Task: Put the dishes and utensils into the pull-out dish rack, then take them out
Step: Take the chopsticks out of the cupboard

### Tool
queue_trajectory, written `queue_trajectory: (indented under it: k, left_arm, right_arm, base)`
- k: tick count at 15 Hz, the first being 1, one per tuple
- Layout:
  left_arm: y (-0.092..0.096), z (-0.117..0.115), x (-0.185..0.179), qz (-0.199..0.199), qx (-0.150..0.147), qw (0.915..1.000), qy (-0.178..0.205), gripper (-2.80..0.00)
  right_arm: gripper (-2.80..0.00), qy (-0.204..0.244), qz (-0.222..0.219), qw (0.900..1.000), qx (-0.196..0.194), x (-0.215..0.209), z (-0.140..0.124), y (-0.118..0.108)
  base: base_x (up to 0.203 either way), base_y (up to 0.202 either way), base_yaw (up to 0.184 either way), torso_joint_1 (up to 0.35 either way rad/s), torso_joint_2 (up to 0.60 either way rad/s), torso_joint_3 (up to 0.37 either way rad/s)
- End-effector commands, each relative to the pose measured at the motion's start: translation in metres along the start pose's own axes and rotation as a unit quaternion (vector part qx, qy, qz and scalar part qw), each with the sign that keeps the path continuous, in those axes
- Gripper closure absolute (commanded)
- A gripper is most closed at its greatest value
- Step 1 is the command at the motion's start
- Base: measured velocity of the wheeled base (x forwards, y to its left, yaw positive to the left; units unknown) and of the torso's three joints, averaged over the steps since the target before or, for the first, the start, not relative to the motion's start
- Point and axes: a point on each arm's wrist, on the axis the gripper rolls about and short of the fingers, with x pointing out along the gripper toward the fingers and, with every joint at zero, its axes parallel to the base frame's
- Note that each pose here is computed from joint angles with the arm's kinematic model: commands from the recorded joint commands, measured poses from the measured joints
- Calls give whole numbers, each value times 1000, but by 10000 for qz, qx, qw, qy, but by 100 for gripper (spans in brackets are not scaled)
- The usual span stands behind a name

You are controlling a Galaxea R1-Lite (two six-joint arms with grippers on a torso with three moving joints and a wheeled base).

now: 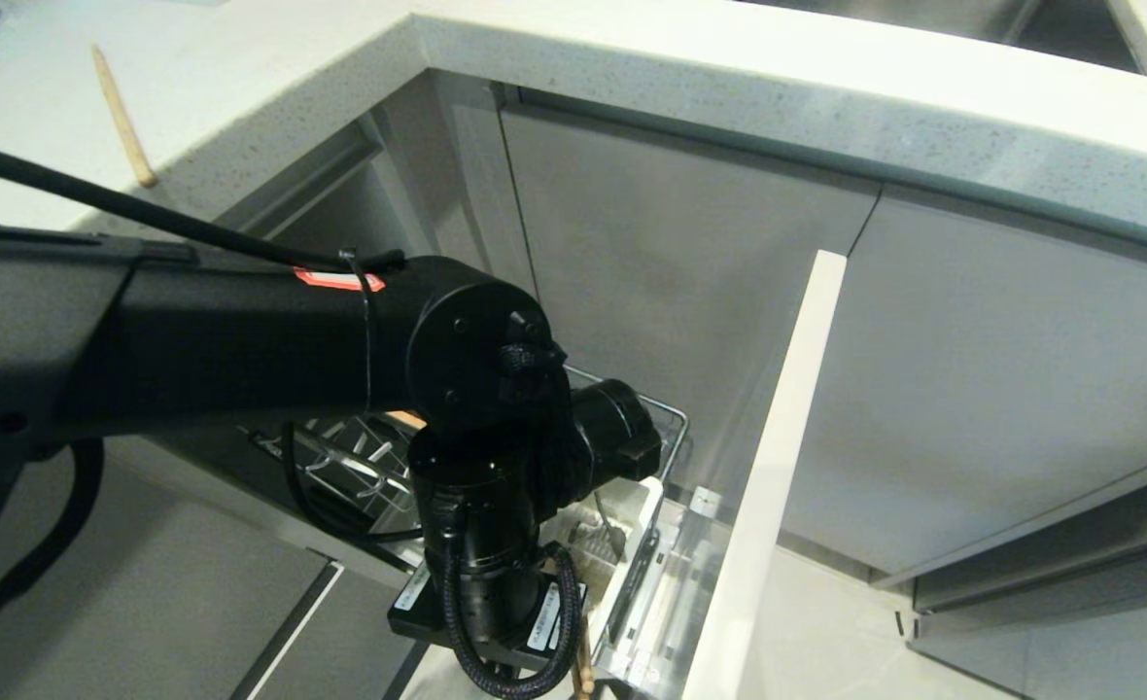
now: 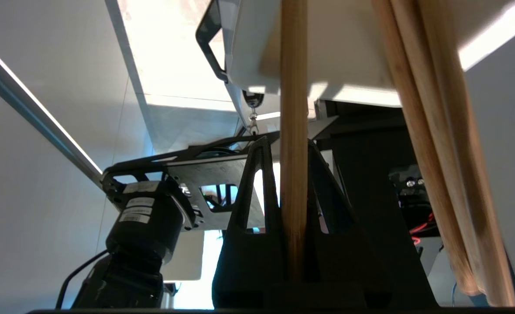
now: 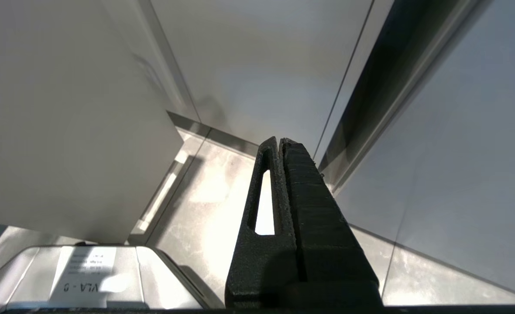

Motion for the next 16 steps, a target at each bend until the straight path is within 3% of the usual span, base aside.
queue_trajectory:
  k: [1, 7, 16]
  left_arm:
    - [-1, -3, -2, -28, 14, 10000, 35, 0]
    - [9, -35, -41, -379, 121, 9985, -368, 0]
    - [41, -100, -82, -620, -68, 9958, -665, 0]
  right_arm:
    - [0, 10, -2, 10000, 1, 0, 0, 0]
    - [0, 10, -2, 10000, 1, 0, 0, 0]
    - [0, 10, -2, 10000, 1, 0, 0, 0]
  base:
    - [0, 0, 0, 0, 0, 0]
    - [0, 0, 0, 0, 0, 0]
    - [0, 0, 0, 0, 0, 0]
